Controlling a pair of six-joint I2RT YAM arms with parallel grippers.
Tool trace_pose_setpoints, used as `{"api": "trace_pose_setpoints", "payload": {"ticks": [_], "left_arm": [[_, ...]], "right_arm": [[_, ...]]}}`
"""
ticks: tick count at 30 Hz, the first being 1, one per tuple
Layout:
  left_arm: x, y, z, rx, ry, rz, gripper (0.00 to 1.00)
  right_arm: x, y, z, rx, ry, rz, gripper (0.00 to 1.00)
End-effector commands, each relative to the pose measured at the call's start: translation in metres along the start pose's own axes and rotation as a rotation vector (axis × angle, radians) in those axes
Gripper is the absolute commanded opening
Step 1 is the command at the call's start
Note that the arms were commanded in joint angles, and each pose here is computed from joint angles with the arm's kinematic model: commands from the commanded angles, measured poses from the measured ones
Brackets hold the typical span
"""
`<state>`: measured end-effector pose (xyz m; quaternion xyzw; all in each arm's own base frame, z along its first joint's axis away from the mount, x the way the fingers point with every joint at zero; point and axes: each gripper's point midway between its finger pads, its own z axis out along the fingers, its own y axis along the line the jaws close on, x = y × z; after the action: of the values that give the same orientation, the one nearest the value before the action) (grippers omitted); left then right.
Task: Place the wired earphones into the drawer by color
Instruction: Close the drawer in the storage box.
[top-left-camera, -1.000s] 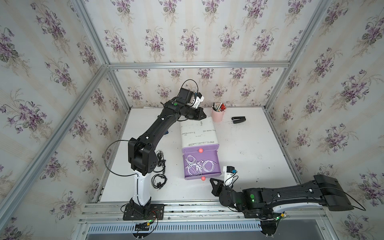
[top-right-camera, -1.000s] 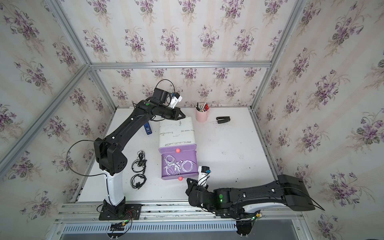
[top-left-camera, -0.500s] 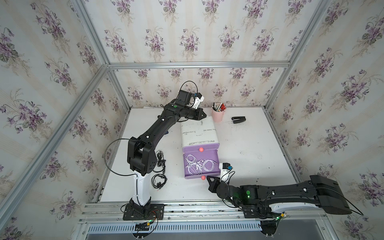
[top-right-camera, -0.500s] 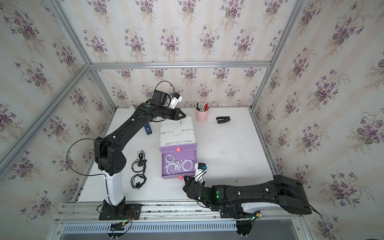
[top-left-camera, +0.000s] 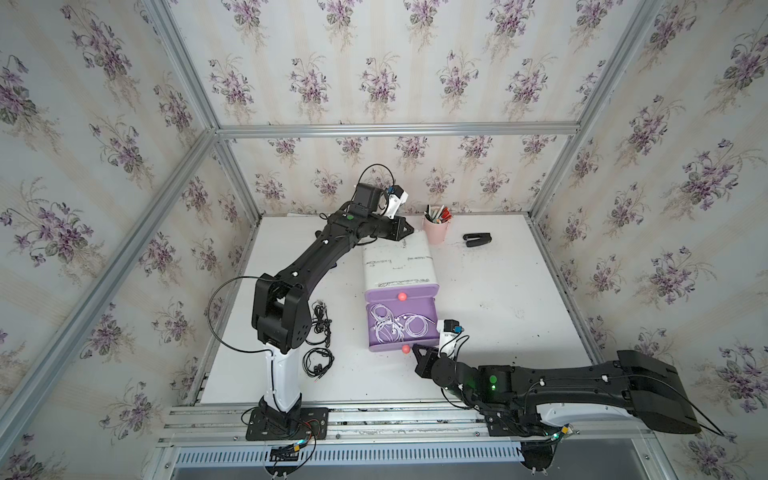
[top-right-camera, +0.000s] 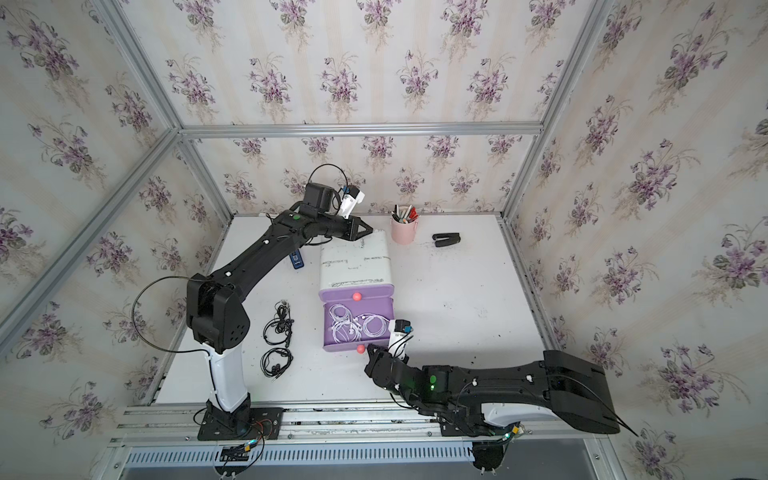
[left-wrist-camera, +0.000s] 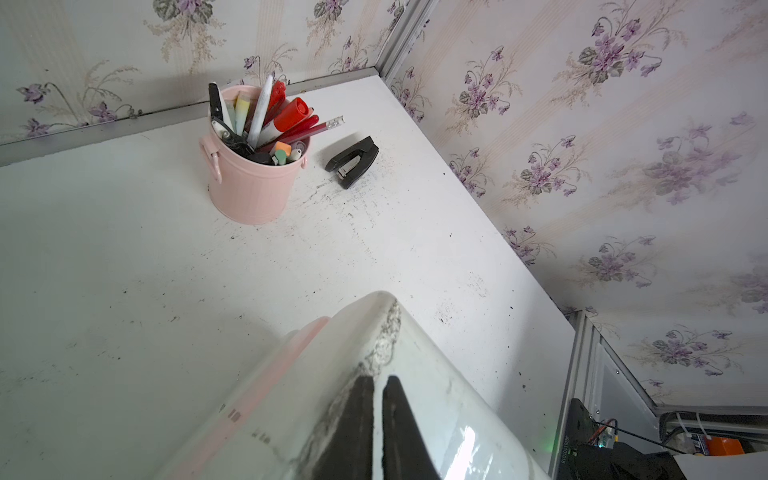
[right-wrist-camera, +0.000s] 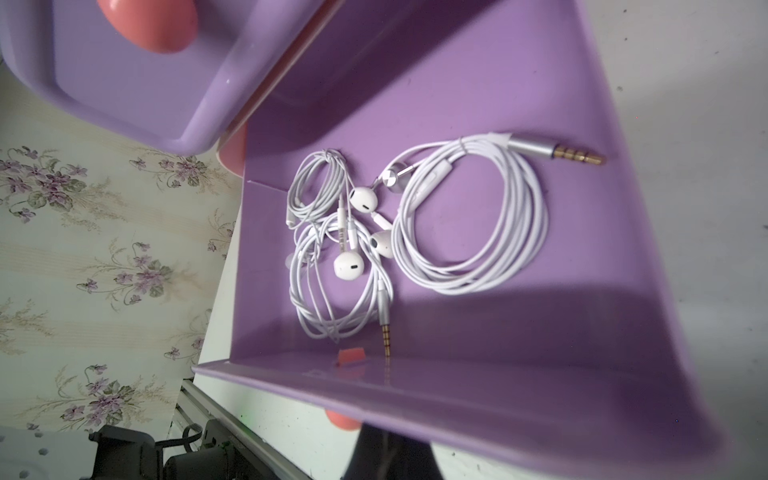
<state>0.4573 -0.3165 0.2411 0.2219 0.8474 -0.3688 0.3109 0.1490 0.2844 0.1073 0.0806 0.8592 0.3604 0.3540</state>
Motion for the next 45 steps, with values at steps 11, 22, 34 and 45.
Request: {"api": "trace_pose_setpoints", "payload": {"ticks": [11, 22, 34, 45], "left_arm": [[0.067, 0.028, 0.003, -0.105, 0.209, -0.126, 0.13], [0.073, 0.027, 0.002, -0.093, 0.215, -0.133, 0.14], [0.075, 0.025, 0.001, -0.074, 0.217, -0.137, 0.14], [0.079, 0.025, 0.001, -0.061, 0.216, -0.150, 0.15]], "right_arm": [[-0.042, 0.017, 0.023, -0.043, -0.098, -0.005, 0.00], [-0.075, 0.023, 0.047, -0.063, -0.142, -0.004, 0.00], [-0.074, 0.020, 0.064, -0.111, -0.149, 0.042, 0.00], [-0.081, 0.008, 0.052, -0.233, -0.252, 0.206, 0.00]]}}
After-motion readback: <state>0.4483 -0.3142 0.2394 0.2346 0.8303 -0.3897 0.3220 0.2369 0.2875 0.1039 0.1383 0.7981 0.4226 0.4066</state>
